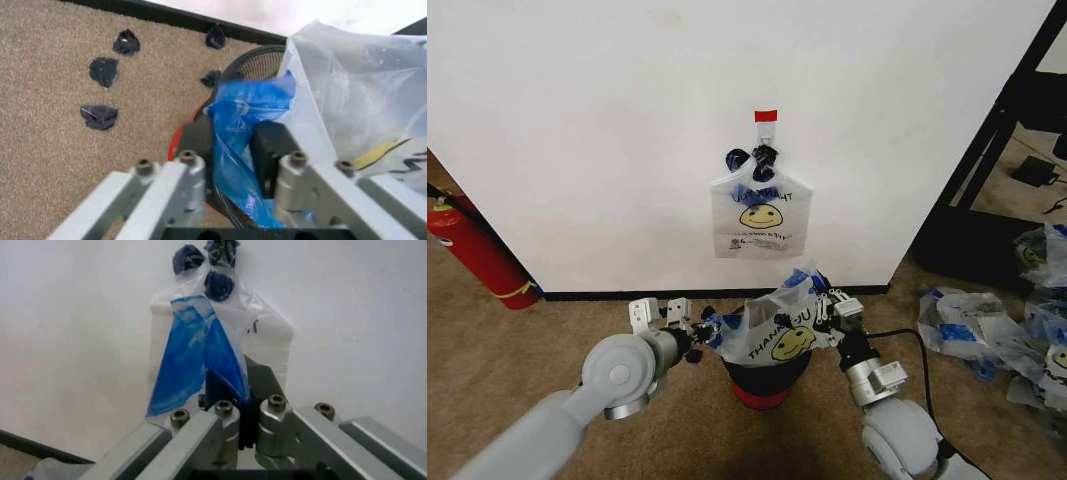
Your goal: Pick up the garbage bag from the wall and place it over the trash bin.
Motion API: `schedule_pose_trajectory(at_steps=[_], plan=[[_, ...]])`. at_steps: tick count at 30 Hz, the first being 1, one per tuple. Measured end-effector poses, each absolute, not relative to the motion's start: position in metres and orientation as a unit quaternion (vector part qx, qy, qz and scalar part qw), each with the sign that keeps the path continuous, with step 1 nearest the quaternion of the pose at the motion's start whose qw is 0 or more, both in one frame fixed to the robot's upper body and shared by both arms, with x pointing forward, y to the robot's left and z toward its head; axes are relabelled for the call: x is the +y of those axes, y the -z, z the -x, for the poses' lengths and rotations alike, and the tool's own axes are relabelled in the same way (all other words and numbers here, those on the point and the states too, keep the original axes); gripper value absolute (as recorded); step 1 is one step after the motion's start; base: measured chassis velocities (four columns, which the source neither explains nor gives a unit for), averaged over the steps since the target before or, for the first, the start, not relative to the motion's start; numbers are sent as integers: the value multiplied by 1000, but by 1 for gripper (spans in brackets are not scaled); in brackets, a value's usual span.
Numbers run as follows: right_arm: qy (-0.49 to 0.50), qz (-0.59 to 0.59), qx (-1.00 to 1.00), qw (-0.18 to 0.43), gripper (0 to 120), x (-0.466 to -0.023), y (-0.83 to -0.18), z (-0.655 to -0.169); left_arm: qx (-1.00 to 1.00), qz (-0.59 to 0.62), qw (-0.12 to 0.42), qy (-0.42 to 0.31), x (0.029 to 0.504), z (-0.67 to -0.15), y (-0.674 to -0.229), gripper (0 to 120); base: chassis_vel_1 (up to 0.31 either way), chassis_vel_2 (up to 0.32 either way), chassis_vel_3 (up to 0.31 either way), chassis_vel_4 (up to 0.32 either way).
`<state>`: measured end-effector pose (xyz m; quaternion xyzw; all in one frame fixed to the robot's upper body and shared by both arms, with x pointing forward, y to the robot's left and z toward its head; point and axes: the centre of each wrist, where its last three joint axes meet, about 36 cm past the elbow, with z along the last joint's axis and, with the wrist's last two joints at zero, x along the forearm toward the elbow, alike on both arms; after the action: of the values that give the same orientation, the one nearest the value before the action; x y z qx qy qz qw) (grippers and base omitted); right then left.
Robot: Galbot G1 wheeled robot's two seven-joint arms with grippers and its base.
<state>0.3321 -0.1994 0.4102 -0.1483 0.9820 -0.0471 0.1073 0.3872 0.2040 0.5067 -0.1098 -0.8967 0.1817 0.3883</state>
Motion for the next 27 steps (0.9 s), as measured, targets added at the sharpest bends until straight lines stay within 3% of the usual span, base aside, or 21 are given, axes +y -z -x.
schedule_pose_trajectory(at_steps=[4, 16, 27], plan=[[42, 142, 983, 107, 0, -197, -409, -334, -911, 105, 354, -184, 203, -381, -518, 0, 0, 0, 0, 0], [-4, 102, 991, 91, 0, -172, -406, -339, -930, 130, 295, -175, 198, -338, -568, 0, 0, 0, 0, 0], [-73, 41, 994, 65, 0, -141, -413, -351, -930, 138, 291, -175, 196, -321, -583, 0, 0, 0, 0, 0]])
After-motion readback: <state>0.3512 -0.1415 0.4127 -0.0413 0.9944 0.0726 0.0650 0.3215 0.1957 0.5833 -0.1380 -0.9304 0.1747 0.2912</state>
